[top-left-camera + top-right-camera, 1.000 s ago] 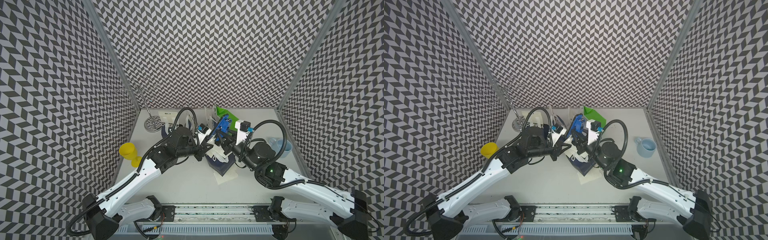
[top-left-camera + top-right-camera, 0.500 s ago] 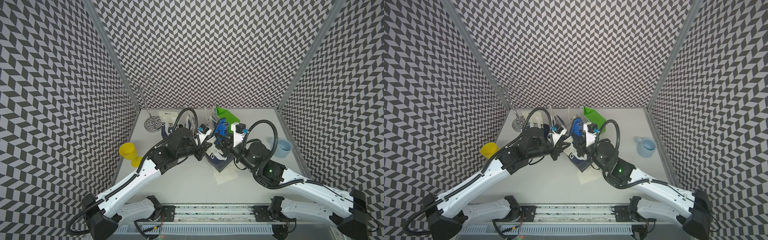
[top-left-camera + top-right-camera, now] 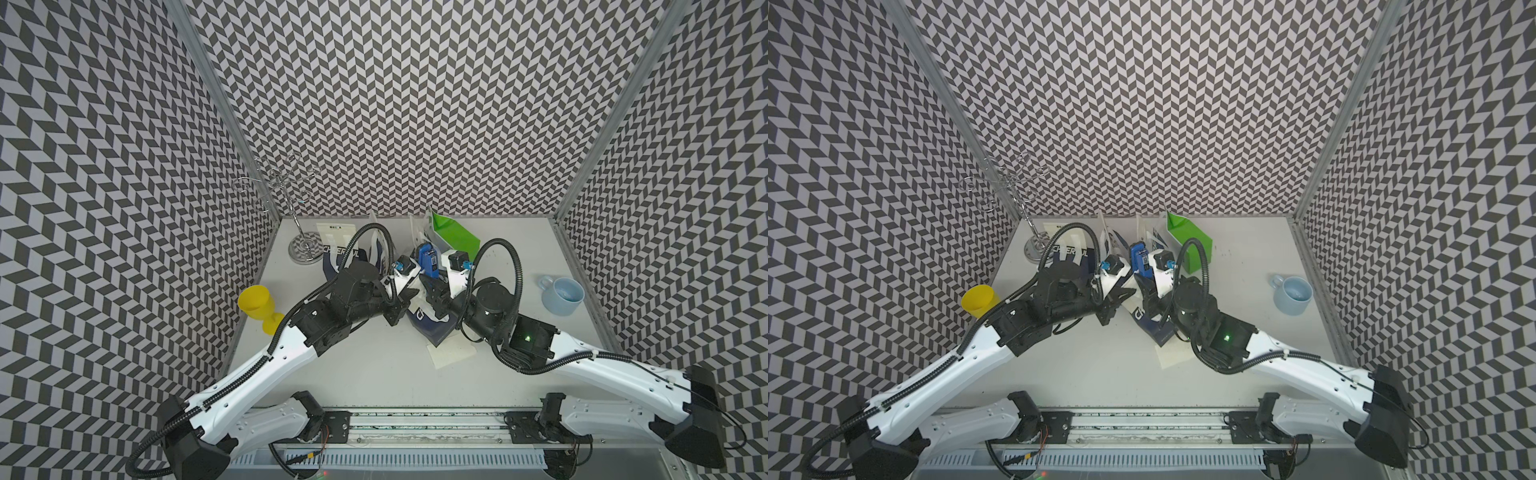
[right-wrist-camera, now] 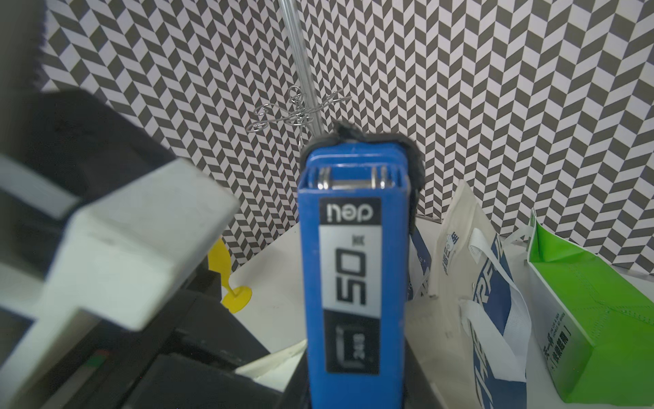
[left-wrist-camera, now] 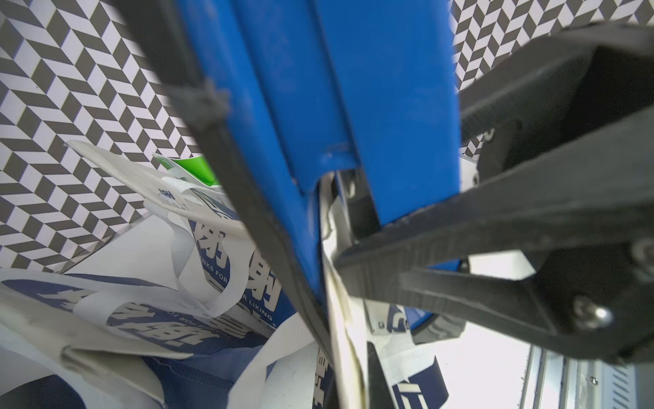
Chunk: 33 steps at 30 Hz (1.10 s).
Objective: Staple the receipts to the bags
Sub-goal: Place the stapler in the takeout bag, then staple the receipt to the takeout bag.
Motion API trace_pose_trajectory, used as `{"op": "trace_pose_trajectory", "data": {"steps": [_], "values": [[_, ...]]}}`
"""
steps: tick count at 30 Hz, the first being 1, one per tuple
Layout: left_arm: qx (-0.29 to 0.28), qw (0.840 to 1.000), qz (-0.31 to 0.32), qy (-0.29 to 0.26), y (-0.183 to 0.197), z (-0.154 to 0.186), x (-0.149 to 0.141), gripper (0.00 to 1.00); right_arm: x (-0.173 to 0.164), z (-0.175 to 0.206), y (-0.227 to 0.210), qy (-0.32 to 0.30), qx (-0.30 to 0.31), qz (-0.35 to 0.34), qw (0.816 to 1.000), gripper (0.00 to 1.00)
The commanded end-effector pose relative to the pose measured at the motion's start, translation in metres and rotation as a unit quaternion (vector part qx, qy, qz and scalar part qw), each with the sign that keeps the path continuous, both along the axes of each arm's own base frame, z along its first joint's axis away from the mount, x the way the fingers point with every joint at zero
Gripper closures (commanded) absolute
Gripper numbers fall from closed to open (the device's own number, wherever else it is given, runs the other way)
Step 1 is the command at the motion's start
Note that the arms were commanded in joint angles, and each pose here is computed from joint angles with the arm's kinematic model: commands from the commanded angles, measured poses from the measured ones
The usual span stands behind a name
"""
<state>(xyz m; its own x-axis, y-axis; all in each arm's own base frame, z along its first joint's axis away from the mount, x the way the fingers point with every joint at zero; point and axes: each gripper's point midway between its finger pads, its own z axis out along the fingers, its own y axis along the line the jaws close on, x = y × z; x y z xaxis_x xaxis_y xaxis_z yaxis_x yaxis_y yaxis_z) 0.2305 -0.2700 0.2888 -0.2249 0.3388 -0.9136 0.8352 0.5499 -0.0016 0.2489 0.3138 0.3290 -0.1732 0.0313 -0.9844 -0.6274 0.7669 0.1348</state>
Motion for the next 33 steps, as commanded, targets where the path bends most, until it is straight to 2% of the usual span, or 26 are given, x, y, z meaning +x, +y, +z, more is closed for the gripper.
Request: {"op": "trace_pose_trajectory", "data": {"steps": [1, 5, 9, 15, 21, 27, 33], "values": [[-0.063, 0.994, -0.002, -0.088, -0.001, 0.051, 0.002, 1.0, -0.006, 0.01, 0.003, -0.02, -0.017, 0.01, 1.0, 0.9], [-0.078, 0.992, -0.01, -0.1, -0.001, 0.058, -0.003, 1.0, -0.017, 0.008, 0.005, -0.026, -0.028, 0.046, 0.998, 0.71], [-0.089, 0.988, -0.023, -0.126, 0.002, 0.062, -0.01, 1.0, -0.027, 0.007, 0.004, -0.033, -0.037, 0.071, 0.996, 0.59], [-0.104, 0.978, -0.03, -0.18, 0.011, 0.064, -0.02, 1.0, -0.036, 0.011, 0.003, -0.041, -0.053, 0.091, 0.994, 0.47], [-0.065, 0.98, -0.047, -0.182, 0.013, 0.055, -0.025, 1.0, -0.043, 0.042, -0.018, -0.092, -0.08, 0.084, 0.989, 0.37], [-0.032, 0.983, -0.089, -0.16, 0.012, 0.044, -0.035, 1.0, -0.078, 0.062, -0.027, -0.154, -0.117, 0.163, 0.967, 0.27], [-0.012, 0.979, -0.14, -0.149, 0.011, 0.042, -0.054, 1.0, -0.086, 0.044, -0.034, -0.212, -0.185, 0.185, 0.942, 0.21]]}}
